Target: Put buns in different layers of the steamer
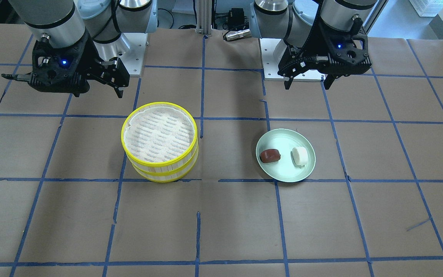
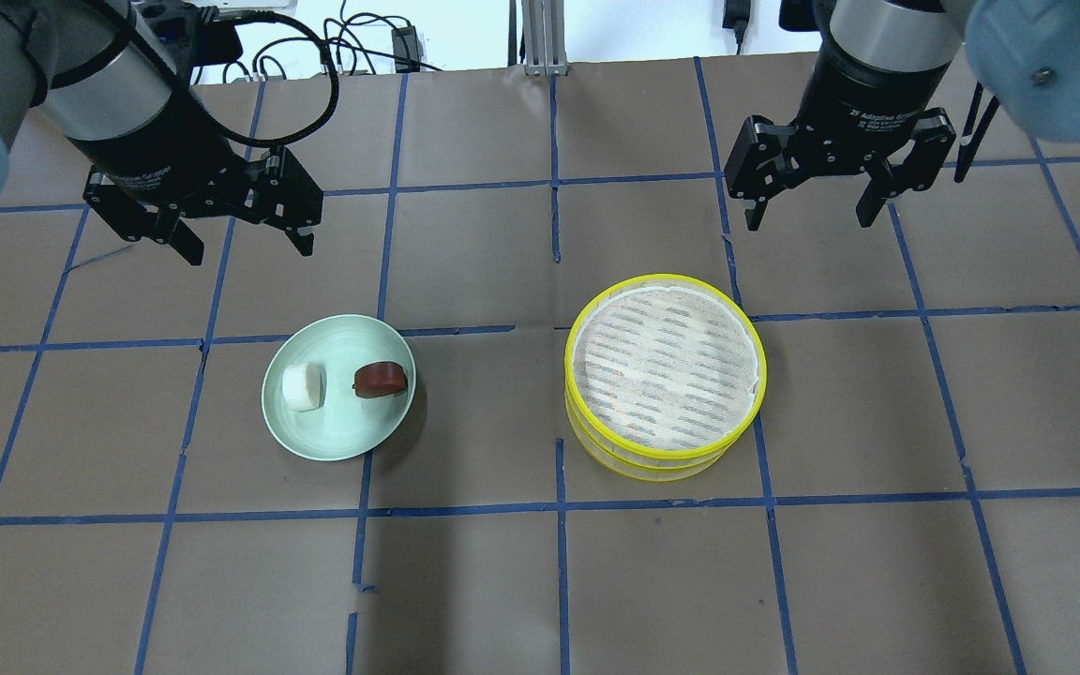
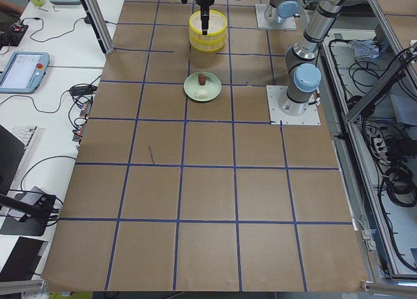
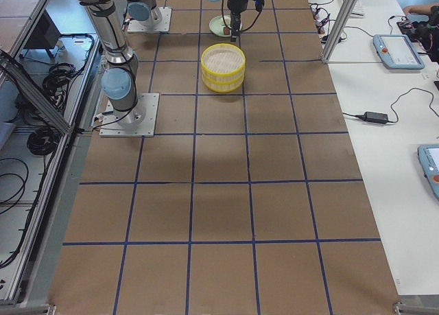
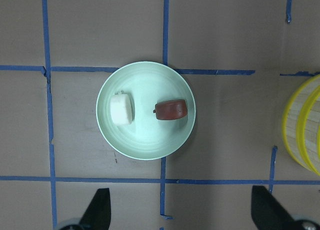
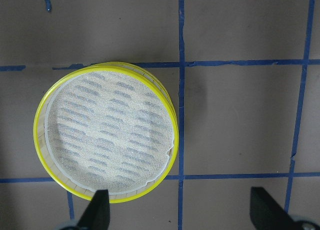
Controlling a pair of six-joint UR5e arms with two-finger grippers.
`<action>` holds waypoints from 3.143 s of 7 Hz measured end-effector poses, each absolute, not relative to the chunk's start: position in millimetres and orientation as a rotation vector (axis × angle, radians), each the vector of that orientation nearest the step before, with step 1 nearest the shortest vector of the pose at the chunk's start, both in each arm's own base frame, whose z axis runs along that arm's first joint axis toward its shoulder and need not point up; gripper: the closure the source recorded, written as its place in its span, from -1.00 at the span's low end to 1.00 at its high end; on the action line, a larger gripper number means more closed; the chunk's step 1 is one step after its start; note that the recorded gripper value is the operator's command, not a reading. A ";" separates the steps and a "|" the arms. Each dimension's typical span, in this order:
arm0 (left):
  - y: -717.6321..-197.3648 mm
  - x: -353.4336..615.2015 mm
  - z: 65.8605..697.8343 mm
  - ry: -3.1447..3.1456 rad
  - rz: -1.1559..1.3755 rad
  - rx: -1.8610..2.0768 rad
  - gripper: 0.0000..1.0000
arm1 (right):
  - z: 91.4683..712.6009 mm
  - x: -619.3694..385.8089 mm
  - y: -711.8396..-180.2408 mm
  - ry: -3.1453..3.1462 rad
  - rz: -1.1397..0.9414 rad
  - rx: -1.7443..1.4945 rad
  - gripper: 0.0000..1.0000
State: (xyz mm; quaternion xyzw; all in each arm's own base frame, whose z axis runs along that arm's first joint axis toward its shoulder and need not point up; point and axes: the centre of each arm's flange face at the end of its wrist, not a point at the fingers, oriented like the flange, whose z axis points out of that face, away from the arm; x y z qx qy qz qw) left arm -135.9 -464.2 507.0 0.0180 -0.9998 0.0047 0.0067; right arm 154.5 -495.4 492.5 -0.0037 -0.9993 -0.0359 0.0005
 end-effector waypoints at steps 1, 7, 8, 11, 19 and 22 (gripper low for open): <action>-464.2 -136.0 507.1 -3.128 0.015 0.056 -1.00 | 493.3 153.9 -495.8 -3.138 -0.109 -0.014 -1.00; -462.5 -133.6 500.4 -3.135 -0.010 0.059 -1.00 | 492.2 146.6 -497.4 -3.137 -0.119 -0.033 -1.00; -463.9 -130.1 491.3 -3.139 -0.034 0.069 -1.00 | 491.5 145.9 -497.4 -3.137 -0.121 -0.035 -1.00; -483.4 -119.1 428.0 -3.145 -0.084 0.108 -1.00 | 491.3 146.8 -497.3 -3.138 -0.120 -0.032 -1.00; -528.2 -68.9 234.0 -3.215 -0.238 0.187 -0.97 | 491.9 151.4 -493.8 -3.137 -0.118 -0.020 -1.00; -530.6 -63.0 215.4 -3.211 -0.264 0.202 -0.81 | 484.6 151.6 -494.3 -3.138 -0.118 -0.013 -0.99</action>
